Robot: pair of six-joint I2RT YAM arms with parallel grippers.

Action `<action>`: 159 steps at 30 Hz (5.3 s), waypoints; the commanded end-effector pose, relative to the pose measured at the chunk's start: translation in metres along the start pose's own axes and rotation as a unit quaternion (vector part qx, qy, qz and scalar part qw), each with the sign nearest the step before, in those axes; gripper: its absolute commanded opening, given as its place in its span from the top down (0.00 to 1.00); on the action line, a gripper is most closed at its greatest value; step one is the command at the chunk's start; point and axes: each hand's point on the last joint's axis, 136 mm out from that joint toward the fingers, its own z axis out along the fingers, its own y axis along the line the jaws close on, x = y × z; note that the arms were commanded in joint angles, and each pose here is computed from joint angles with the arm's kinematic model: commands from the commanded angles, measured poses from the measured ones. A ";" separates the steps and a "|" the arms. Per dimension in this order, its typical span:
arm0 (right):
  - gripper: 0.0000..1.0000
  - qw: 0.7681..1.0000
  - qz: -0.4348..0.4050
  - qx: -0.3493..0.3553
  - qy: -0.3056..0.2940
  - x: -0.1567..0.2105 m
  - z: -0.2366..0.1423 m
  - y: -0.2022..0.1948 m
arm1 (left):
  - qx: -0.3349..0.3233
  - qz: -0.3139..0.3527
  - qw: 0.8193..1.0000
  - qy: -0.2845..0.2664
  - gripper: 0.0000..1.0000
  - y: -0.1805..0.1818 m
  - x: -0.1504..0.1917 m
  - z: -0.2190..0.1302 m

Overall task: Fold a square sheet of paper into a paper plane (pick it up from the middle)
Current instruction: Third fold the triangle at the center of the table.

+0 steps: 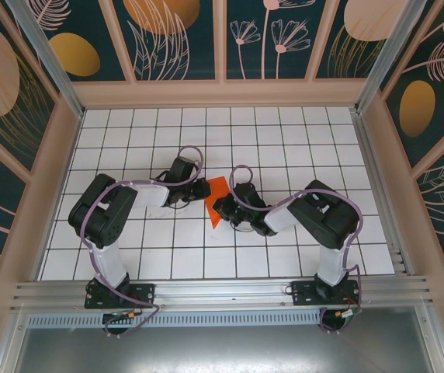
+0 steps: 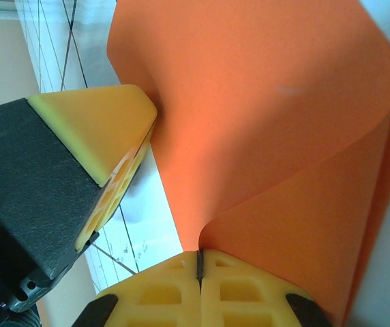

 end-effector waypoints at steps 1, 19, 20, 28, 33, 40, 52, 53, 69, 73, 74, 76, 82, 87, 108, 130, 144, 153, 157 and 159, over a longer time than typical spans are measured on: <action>1.00 1.000 -0.016 -0.002 0.009 0.004 0.005 0.002 | -0.018 -0.006 0.999 0.029 0.84 0.014 0.020 0.007; 1.00 1.000 -0.014 0.020 0.013 0.003 0.009 -0.009 | -0.019 -0.007 0.999 0.028 0.84 0.014 0.019 0.006; 1.00 1.000 -0.014 0.023 0.012 0.003 0.009 -0.010 | -0.021 -0.007 0.999 0.028 0.84 0.014 0.018 0.005; 0.83 0.999 -0.013 0.037 0.012 0.003 0.007 -0.015 | -0.050 -0.035 0.998 -0.030 0.72 0.012 -0.015 -0.021; 0.76 0.999 -0.016 0.034 0.012 0.003 0.006 -0.012 | -0.045 -0.067 0.994 -0.074 0.68 0.014 -0.037 -0.049; 0.75 0.999 -0.021 0.028 0.008 0.001 0.003 -0.007 | 0.028 -0.070 0.996 -0.052 0.77 -0.005 -0.026 -0.050; 0.66 0.999 -0.026 0.018 0.007 0.002 -0.001 -0.005 | 0.056 -0.074 0.995 -0.036 0.77 -0.005 -0.003 -0.056; 0.67 1.000 -0.025 0.017 0.007 0.002 -0.002 -0.004 | 0.059 -0.075 0.995 -0.035 0.77 -0.005 -0.002 -0.056; 1.00 0.999 -0.025 0.028 0.003 0.001 -0.003 -0.007 | 0.115 -0.053 0.992 0.010 0.95 -0.029 0.027 -0.044; 1.00 0.999 -0.025 0.028 0.003 0.001 -0.003 -0.007 | 0.111 -0.054 0.992 0.020 0.99 -0.027 0.034 -0.039; 1.00 0.999 -0.024 0.028 0.003 0.001 -0.003 -0.007 | 0.109 -0.054 0.992 0.021 1.00 -0.027 0.035 -0.038; 1.00 0.999 -0.024 0.028 0.003 0.001 -0.003 -0.008 | 0.102 -0.056 0.993 0.029 1.00 -0.024 0.039 -0.035; 1.00 0.999 -0.023 0.029 0.003 0.001 -0.003 -0.009 | 0.086 -0.056 0.994 0.041 1.00 -0.019 0.047 -0.029; 1.00 0.999 -0.022 0.030 0.003 0.001 -0.003 -0.009 | 0.074 -0.059 0.994 0.053 1.00 -0.012 0.054 -0.021; 1.00 0.994 -0.105 0.027 0.003 -0.011 -0.029 0.016 | -0.015 -0.036 0.996 0.078 1.00 0.027 0.071 -0.010; 1.00 0.986 -0.115 0.119 0.030 -0.021 -0.023 -0.033 | -0.013 0.015 0.996 0.085 1.00 0.018 0.057 -0.001; 1.00 0.991 -0.051 0.127 0.008 -0.020 -0.030 -0.052 | 0.001 0.023 0.997 0.069 1.00 0.002 0.038 0.000; 1.00 0.990 -0.002 0.137 -0.011 -0.018 -0.033 -0.060 | 0.084 -0.012 0.996 -0.017 0.89 -0.048 0.008 -0.052; 1.00 0.990 0.010 0.142 -0.014 -0.017 -0.034 -0.065 | 0.122 -0.045 0.991 -0.011 0.87 -0.056 0.027 -0.063; 1.00 0.990 0.012 0.142 -0.014 -0.017 -0.034 -0.065 | 0.141 -0.054 0.989 0.005 0.87 -0.065 0.041 -0.062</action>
